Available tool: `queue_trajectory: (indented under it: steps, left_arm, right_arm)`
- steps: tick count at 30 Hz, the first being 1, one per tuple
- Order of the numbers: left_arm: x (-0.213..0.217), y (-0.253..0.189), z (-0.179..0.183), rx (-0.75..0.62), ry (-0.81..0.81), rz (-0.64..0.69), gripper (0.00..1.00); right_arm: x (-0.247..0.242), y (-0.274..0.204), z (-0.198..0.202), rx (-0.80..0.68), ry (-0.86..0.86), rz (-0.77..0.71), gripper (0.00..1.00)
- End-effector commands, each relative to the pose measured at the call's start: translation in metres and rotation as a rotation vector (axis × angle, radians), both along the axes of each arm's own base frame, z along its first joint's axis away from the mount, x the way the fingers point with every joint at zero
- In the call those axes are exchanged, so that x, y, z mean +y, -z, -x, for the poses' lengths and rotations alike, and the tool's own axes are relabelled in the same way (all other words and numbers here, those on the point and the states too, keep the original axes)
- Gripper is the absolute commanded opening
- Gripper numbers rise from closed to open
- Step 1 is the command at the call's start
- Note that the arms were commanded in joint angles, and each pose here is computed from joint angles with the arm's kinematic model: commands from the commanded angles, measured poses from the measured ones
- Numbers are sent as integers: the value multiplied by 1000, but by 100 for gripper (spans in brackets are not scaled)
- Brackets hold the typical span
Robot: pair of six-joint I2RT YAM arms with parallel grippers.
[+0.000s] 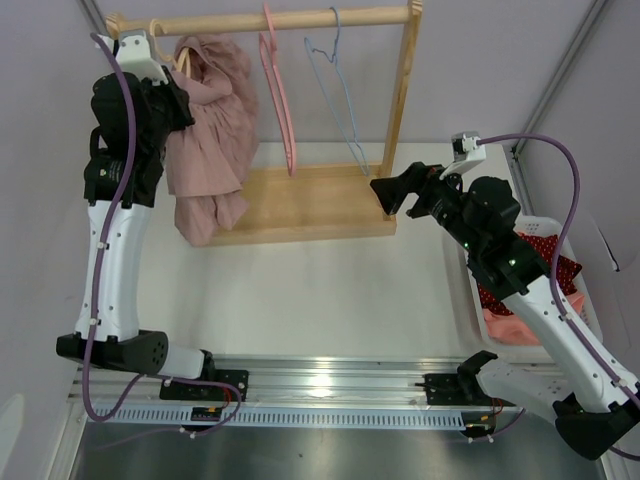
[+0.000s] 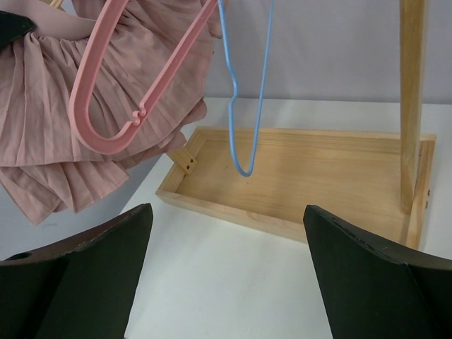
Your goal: Place the skirt on the hanger
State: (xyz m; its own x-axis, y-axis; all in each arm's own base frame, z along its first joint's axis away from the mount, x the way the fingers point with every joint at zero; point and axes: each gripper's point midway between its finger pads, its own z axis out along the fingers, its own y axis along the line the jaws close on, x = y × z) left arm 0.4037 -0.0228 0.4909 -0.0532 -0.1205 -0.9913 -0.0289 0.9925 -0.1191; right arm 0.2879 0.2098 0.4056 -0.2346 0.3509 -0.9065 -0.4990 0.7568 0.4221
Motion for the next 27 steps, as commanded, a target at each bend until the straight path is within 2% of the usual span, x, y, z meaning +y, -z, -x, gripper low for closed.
queue_trajectory:
  steps: [1,13,24,27]
  left_arm:
    - [2,-61,7,-184,1,34,0]
    - [5,-74,13,-227,-12,38,0]
    - [9,-69,-2,-212,-42,62,0]
    - [12,-57,-13,-169,-58,58,0]
  right_arm:
    - [0,-15,2,-46,-30,-40,95]
    - [-2,-14,0,-40,-37,-54,95]
    - [-1,-11,-4,-30,-38,-44,95]
    - [-1,-10,-4,-28,-38,-42,95]
